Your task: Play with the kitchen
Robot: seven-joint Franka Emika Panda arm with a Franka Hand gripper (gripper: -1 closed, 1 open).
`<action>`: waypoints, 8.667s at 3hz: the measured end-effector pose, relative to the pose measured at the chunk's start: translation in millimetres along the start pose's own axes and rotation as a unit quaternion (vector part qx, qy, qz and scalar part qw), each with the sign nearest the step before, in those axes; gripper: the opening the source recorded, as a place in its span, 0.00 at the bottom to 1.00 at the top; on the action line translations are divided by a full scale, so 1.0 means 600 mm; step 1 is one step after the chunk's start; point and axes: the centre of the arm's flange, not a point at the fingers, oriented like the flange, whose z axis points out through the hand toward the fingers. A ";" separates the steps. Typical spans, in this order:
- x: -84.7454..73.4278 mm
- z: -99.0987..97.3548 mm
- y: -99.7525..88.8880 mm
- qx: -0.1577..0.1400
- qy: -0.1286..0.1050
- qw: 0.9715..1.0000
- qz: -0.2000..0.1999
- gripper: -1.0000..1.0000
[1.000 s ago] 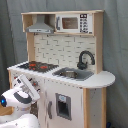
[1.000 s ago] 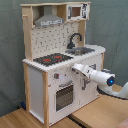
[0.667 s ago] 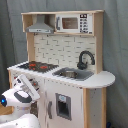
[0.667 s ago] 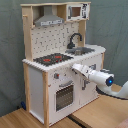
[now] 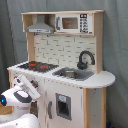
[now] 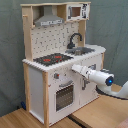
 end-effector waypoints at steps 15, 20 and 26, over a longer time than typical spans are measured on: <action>0.029 -0.079 0.054 0.021 -0.033 0.979 -0.202 1.00; 0.035 -0.126 0.105 0.077 -0.101 0.991 0.033 1.00; 0.036 -0.128 0.223 0.072 -0.213 0.935 0.274 1.00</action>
